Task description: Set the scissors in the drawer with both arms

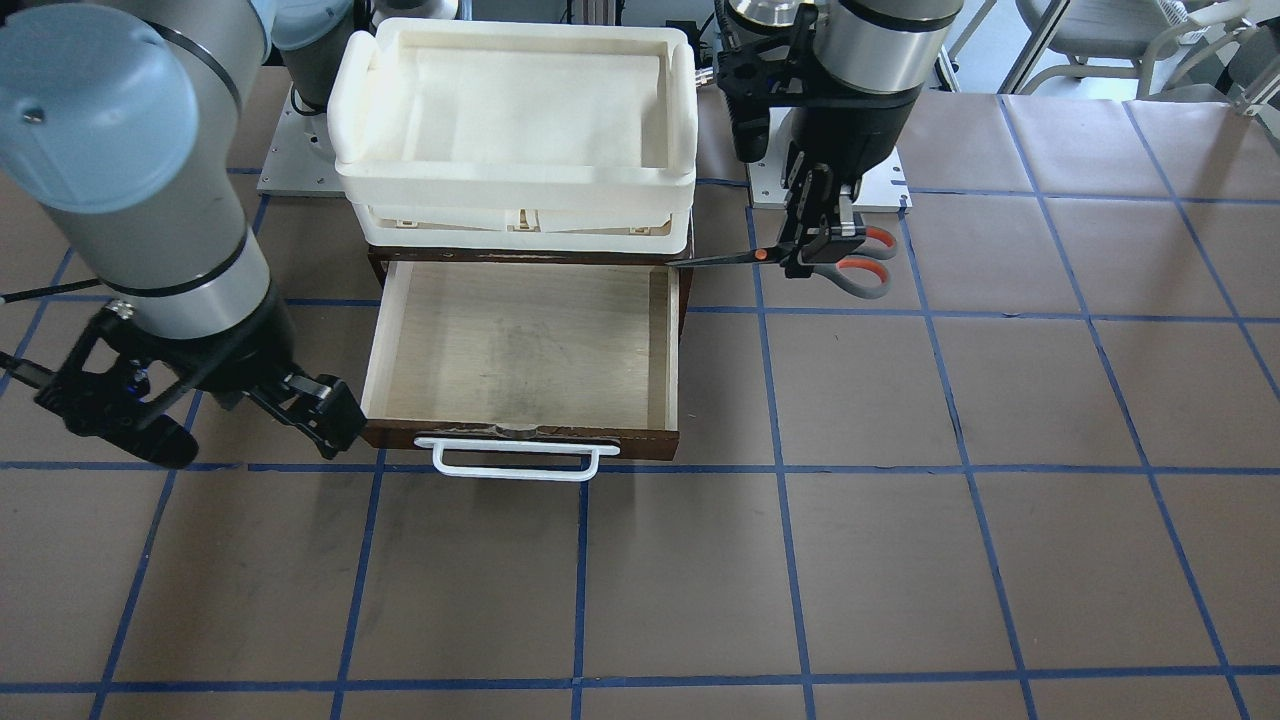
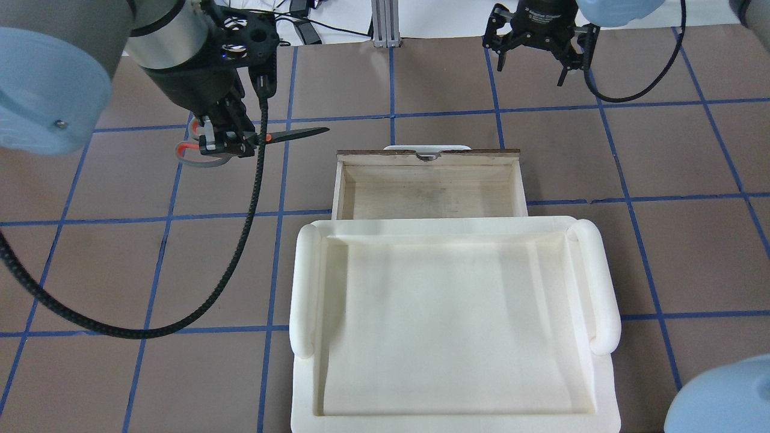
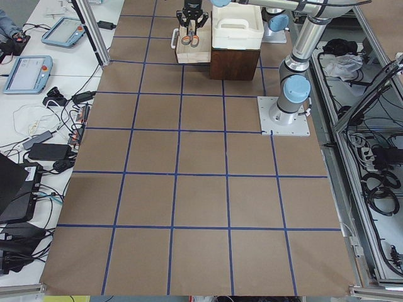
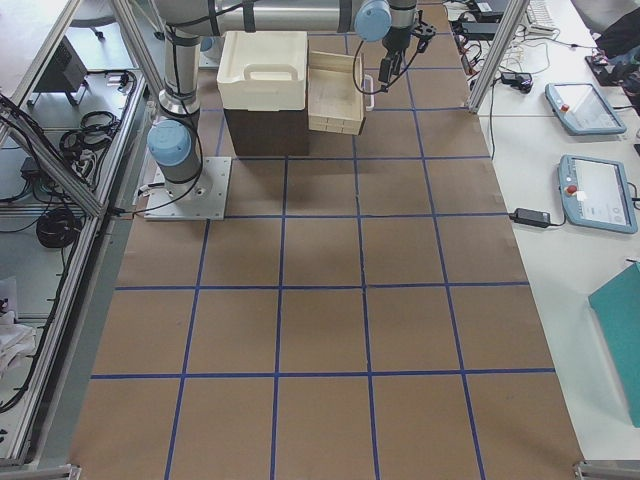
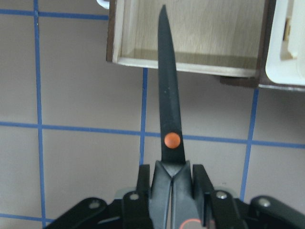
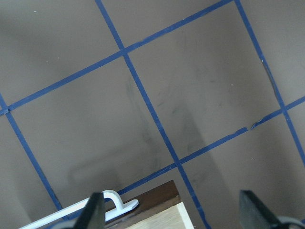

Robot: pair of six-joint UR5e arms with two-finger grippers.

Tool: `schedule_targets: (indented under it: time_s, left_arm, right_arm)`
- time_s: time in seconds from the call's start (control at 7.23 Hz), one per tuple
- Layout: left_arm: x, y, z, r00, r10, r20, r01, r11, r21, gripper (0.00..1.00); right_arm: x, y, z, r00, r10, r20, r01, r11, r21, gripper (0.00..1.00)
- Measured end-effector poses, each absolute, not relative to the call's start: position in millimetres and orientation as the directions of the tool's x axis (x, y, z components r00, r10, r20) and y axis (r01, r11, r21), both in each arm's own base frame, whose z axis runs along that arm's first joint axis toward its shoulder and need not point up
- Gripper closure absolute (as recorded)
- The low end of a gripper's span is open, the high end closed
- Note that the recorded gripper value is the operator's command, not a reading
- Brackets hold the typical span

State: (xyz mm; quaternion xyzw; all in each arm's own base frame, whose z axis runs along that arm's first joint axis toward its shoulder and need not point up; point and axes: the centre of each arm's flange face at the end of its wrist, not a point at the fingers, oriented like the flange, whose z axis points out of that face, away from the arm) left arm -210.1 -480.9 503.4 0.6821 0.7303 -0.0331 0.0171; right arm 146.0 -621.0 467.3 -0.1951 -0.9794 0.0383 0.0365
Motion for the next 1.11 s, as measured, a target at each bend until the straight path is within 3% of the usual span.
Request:
schedule_targets:
  time_s: [0.14,0.28,0.42,0.69,1.11]
  left_arm:
    - [-234,-482,494,-0.059,0.995,-0.076,0.998,0.057,-0.027,0.9]
    - [-255,-484,485,-0.052,0.995,-0.085,0.998,0.05,-0.032,0.98]
    - [-274,-485,475,-0.067,0.994,-0.083,0.997,0.064,-0.038,1.0]
    - [-310,-484,452,-0.1,0.993,-0.065,0.994,0.098,-0.039,0.98]
    - [-341,-496,415,-0.086,0.994,-0.062,0.996,0.084,-0.042,0.95]
  right_arm:
    - [127,-618,480,-0.943,0.329,0.055,0.322,0.941,-0.101,0.0]
    - [117,-613,491,-0.961,0.27,0.057,0.263,0.958,-0.111,0.0]
    - [114,-606,499,-0.973,0.229,0.039,0.223,0.968,-0.114,0.0]
    - [121,-596,504,-0.985,0.164,-0.047,0.168,0.98,-0.103,0.0]
    - [121,-593,505,-0.995,0.083,-0.054,0.089,0.99,-0.109,0.0]
